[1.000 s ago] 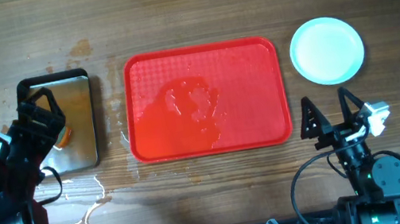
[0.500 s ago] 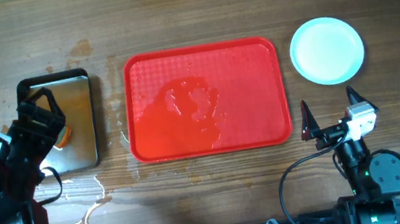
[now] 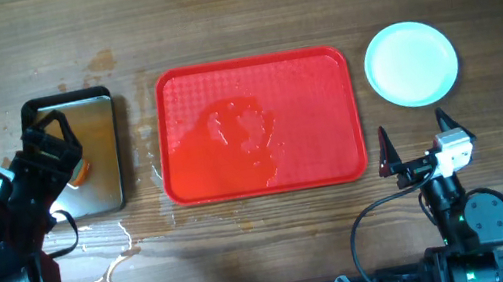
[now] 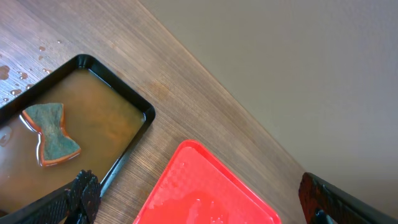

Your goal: Clean dirty plates on tray and stack at the side

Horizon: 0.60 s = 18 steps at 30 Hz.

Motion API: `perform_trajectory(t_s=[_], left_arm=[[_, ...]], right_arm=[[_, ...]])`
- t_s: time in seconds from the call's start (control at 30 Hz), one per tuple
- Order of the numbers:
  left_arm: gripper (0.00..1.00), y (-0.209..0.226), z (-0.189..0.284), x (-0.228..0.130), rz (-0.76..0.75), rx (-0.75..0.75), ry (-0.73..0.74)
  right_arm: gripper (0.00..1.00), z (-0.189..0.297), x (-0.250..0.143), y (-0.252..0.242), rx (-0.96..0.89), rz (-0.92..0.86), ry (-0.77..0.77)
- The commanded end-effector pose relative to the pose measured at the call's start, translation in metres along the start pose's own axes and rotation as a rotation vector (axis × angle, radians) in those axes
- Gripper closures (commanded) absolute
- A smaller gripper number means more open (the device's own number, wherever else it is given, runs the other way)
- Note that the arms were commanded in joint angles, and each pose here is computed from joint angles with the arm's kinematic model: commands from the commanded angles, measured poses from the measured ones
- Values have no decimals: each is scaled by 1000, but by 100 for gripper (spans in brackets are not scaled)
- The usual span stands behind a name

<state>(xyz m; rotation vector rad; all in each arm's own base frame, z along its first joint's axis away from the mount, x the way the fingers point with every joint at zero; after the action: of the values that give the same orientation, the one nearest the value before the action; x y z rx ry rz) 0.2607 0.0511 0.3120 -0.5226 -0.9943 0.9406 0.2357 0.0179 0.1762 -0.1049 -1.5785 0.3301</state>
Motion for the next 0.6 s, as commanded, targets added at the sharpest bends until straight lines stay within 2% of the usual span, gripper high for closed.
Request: perform_trajectory(t_s=[0.0, 0.1, 0.23, 0.3, 0.43, 0.57], left_arm=[[0, 0, 0, -3, -4, -4, 16], [0, 12, -2, -19, 16, 46, 78], [0, 39, -20, -71, -18, 103, 240], [0, 61, -47, -110, -138, 10, 260], [0, 78, -73, -138, -193, -197, 184], [0, 90, -77, -151, -239, -393, 55]], right_arm=[[0, 1, 1, -4, -23, 23, -6], [0, 1, 1, -4, -23, 23, -6], [0, 1, 1, -4, -23, 23, -6], [0, 1, 1, -4, -23, 23, -6], [0, 1, 1, -4, -23, 23, -6], [0, 1, 1, -4, -23, 23, -6]])
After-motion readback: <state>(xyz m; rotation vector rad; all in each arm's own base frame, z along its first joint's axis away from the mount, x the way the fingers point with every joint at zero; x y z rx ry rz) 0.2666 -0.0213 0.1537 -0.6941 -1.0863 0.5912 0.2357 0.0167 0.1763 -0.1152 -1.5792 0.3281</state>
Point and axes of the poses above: each gripper's point midway between its finger pads, its own z axis back along the fingers, its own y axis along the line the jaws close on, x = y × z, the point moved 1 cm from there along z, back along the fingers, and after that the axes turned 14 degrees about z, right-handed, at the moved point
